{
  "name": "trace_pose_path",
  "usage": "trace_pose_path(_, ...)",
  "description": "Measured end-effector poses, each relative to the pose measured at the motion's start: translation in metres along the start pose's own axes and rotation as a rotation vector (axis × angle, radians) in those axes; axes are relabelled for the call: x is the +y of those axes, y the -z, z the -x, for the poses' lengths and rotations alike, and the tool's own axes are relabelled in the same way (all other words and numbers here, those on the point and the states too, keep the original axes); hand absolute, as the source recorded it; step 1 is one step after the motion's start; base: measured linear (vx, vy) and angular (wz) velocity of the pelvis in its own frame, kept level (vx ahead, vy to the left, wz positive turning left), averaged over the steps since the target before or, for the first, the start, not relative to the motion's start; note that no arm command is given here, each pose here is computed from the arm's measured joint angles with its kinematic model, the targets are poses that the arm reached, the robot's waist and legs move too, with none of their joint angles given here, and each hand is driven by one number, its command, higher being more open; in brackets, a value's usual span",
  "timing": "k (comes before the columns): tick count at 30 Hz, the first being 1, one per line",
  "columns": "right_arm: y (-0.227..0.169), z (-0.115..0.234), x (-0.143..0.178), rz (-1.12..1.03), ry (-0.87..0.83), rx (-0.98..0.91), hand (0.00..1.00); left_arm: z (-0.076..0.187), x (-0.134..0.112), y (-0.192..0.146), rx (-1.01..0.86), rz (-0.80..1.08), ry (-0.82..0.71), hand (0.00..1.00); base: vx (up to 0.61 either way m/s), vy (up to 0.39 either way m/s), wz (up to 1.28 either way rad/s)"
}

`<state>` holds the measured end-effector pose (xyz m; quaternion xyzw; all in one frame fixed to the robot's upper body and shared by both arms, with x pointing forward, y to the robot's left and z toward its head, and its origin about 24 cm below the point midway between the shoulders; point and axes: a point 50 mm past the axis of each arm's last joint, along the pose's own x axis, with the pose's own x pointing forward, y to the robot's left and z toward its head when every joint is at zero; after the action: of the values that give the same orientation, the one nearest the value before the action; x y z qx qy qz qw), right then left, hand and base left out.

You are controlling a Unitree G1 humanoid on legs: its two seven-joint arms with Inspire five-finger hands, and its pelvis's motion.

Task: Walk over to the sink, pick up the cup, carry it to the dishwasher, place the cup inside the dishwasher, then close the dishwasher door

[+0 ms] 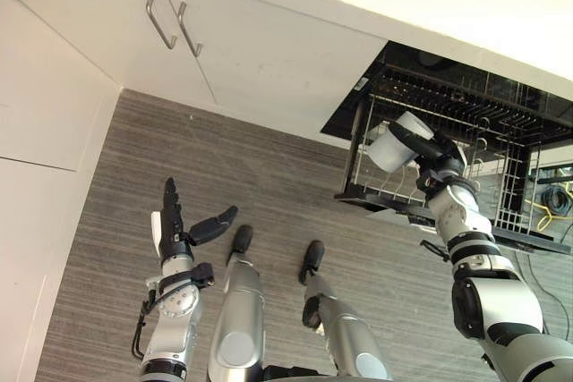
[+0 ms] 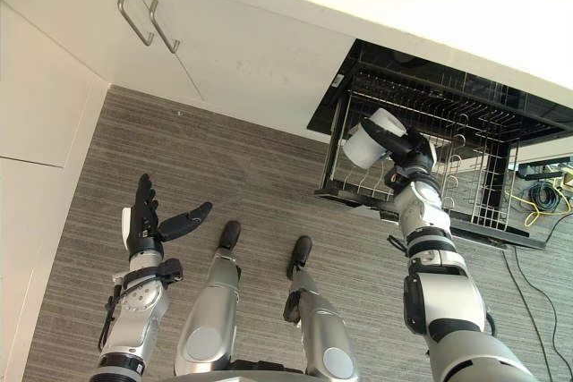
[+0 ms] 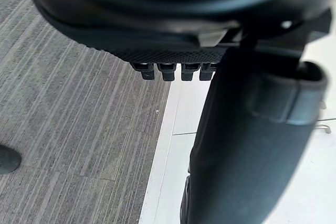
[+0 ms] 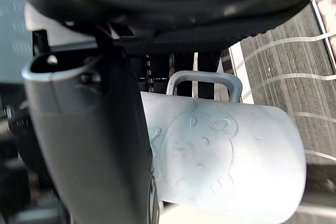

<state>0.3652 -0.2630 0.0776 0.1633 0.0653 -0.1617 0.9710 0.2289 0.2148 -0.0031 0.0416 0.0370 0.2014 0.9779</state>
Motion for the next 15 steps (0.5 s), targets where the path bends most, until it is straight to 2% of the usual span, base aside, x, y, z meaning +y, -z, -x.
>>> trace_pose_path(15, -0.029, -0.008, 0.030, 0.084, -0.063, -0.033, 1.00, 0.005, -0.009, 0.003, 0.014, 0.008, 0.042, 1.00, 0.01, 0.004, 0.04)
